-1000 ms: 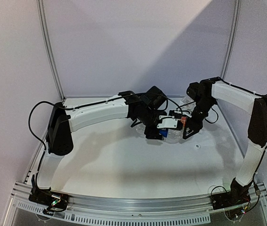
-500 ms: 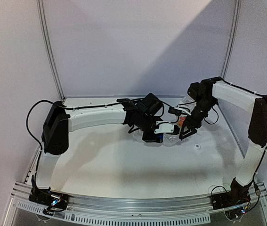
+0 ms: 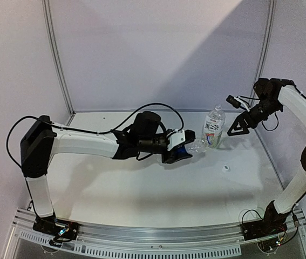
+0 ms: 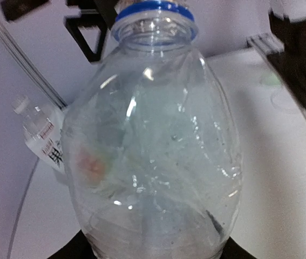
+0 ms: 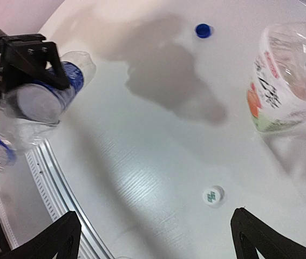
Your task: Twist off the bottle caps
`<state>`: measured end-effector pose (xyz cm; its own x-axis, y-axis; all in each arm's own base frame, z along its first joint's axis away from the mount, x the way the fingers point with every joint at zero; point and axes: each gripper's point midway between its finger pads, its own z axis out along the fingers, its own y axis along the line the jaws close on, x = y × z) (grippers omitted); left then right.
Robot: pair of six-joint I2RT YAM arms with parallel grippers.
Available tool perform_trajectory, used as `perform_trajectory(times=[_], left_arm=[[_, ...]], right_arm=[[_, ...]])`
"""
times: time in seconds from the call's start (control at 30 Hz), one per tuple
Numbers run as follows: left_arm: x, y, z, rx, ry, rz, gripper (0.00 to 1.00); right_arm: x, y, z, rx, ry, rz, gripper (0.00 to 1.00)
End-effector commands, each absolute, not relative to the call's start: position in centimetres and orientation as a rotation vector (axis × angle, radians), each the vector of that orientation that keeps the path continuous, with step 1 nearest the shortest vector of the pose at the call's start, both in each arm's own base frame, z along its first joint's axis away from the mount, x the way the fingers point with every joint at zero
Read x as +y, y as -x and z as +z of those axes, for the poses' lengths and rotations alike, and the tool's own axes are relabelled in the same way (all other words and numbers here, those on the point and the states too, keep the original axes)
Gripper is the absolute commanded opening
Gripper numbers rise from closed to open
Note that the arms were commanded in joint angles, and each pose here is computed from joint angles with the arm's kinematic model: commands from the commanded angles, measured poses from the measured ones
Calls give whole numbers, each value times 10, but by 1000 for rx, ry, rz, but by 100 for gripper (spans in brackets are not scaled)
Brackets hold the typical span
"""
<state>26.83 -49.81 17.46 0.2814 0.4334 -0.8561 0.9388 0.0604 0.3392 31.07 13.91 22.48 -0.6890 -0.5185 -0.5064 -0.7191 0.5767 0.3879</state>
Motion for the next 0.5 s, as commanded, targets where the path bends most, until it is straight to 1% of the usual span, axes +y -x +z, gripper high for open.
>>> perform_trajectory(times=[0.0,0.17,0.27,0.47], left_arm=[[-514,-279,252,1054,-1185,-801,55],[-524,-293,267,956,-977,-885,54],[-528,-298,264,914,-885,-898,54],[-541,-286,226,953,-856,-994,56]], right_arm=[[121,-273,226,2688,933,792,99],[108,-272,224,2763,855,681,99],[103,-266,221,2785,831,641,99],[99,-260,213,2826,843,627,99]])
